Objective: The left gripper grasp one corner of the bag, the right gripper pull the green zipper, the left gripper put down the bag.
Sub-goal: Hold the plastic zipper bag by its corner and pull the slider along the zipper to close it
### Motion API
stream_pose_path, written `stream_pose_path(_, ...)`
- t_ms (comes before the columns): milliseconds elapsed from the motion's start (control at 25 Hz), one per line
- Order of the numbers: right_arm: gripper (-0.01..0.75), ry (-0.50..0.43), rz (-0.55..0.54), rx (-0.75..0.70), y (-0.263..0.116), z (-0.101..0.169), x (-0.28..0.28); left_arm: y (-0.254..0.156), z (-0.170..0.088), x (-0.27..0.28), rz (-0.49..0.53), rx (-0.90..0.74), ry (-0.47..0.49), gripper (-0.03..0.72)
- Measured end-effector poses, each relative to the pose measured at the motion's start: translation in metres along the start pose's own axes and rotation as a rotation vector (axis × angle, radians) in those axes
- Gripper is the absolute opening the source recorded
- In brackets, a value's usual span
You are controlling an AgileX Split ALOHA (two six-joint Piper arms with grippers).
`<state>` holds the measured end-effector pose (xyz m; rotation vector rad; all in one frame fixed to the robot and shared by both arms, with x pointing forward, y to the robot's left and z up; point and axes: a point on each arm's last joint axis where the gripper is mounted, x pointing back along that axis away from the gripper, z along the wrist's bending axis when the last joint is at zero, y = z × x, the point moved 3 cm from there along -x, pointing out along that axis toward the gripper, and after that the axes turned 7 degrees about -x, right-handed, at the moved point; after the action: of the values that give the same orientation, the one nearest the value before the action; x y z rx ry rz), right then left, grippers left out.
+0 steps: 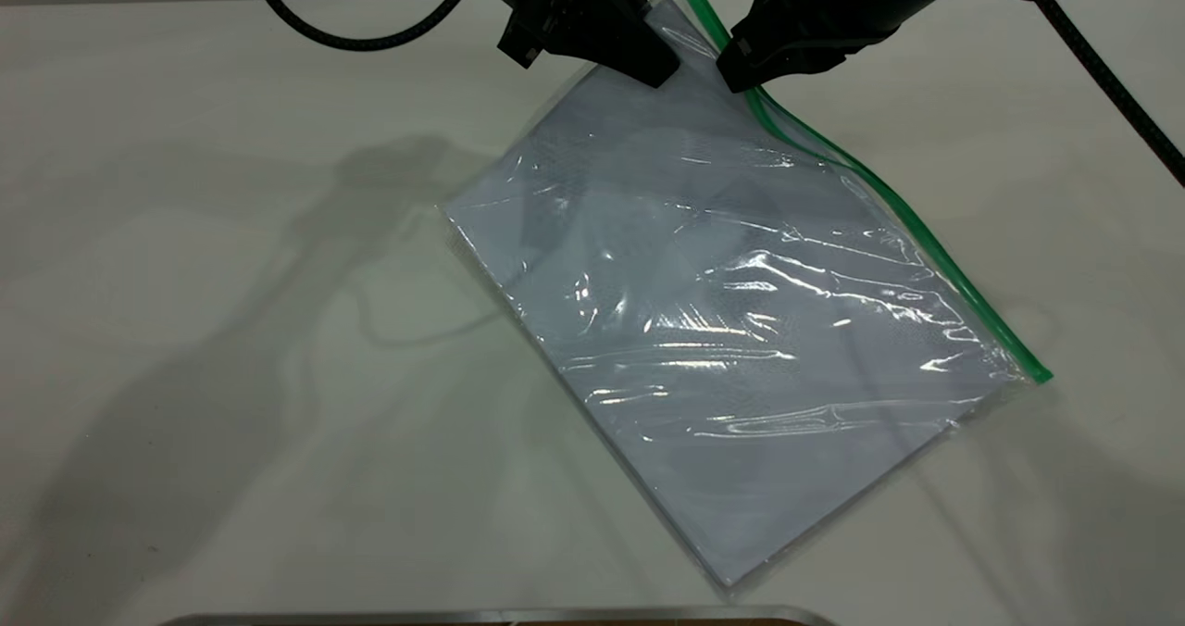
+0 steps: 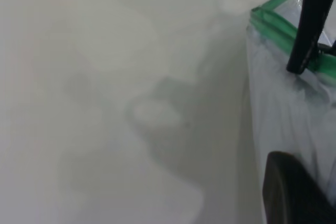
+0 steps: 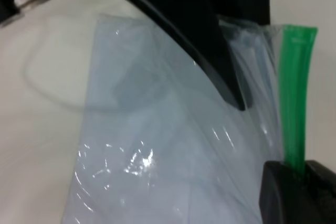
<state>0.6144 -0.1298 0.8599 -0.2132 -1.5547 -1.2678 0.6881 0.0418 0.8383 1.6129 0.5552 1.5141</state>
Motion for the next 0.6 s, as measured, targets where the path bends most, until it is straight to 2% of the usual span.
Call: stream_pose_path(600,0.037,-0.038,0.025,0.062,-0.0024,-0.0031,-0.0003,-0.0035,0.0012,0.0061,-0.014,0.041,0.006,0.052)
